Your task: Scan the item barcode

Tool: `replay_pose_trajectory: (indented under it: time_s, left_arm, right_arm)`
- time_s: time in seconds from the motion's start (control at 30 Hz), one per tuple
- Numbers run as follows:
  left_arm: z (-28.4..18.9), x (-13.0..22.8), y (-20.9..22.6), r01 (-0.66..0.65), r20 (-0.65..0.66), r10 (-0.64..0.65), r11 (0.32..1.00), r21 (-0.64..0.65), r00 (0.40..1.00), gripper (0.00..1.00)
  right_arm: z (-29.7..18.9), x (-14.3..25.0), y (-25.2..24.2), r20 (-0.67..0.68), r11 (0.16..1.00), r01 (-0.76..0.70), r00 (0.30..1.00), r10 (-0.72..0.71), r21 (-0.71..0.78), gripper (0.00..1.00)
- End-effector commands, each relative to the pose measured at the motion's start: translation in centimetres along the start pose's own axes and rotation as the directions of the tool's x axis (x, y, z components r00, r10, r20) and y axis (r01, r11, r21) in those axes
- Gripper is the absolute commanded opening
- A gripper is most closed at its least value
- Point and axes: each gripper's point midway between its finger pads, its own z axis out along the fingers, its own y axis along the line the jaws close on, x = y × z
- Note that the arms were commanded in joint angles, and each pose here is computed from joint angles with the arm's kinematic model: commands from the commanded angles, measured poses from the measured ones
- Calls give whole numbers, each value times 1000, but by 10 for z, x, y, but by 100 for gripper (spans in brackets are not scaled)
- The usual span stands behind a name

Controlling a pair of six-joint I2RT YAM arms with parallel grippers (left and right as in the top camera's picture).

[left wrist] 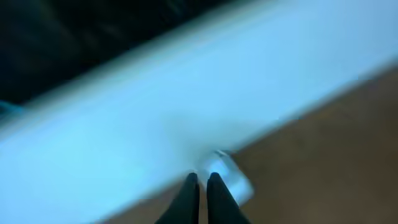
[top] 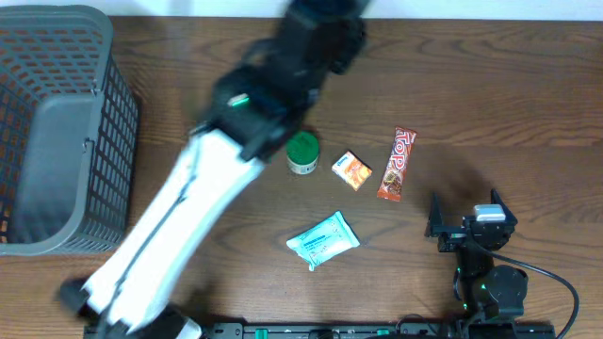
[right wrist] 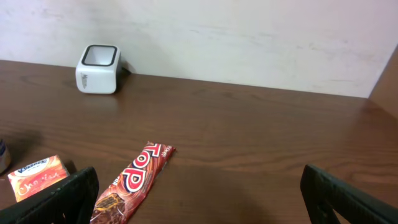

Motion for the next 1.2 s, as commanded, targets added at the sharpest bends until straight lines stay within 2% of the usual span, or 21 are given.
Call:
replay_pose_trajectory:
  time_s: [0.0, 0.07, 0.13, 0.33, 0.67, 0.93, 0.97, 1.03, 1.07, 1.17]
  left_arm:
    - [-22, 7, 60, -154, -72, 142, 967, -202, 987, 7]
    - [-44, 6, 92, -204, -107, 180, 935, -290, 978, 8]
    - [-65, 3, 119, -185, -102, 158, 917, -352, 982, 8]
    - [-122, 25, 157, -150, -153, 94, 900, -410, 984, 8]
    - [-177, 38, 165, -64, -24, 60, 881, -469, 998, 7]
    - [-204, 71, 175, 21, 125, 51, 856, -517, 991, 8]
    - [-207, 74, 175, 24, 140, 56, 859, -512, 989, 17]
    - [-216, 77, 175, 27, 175, 71, 865, -500, 982, 68]
    - [-220, 77, 174, 26, 190, 78, 870, -492, 979, 98]
    - [-237, 72, 167, 14, 249, 110, 892, -451, 962, 98]
  right_arm:
    - [0, 2, -3, -5, 1000, -12, 1000, 12, 11, 99]
    - [0, 2, -3, -5, 1000, -12, 1000, 12, 11, 99]
    - [0, 2, -3, -5, 1000, -12, 1000, 12, 11, 99]
    - [0, 2, -3, -5, 1000, -12, 1000, 12, 11, 99]
    - [0, 2, -3, -5, 1000, -12, 1000, 12, 11, 99]
    - [0, 2, -3, -5, 1000, -12, 1000, 12, 11, 99]
    - [0, 2, -3, -5, 1000, -12, 1000, 12, 11, 99]
    - [0, 2, -3, -5, 1000, -12, 1000, 12, 11, 99]
    - [0, 2, -3, -5, 1000, -12, 1000, 12, 11, 99]
    - [0, 2, -3, -5, 1000, -12, 1000, 12, 11, 99]
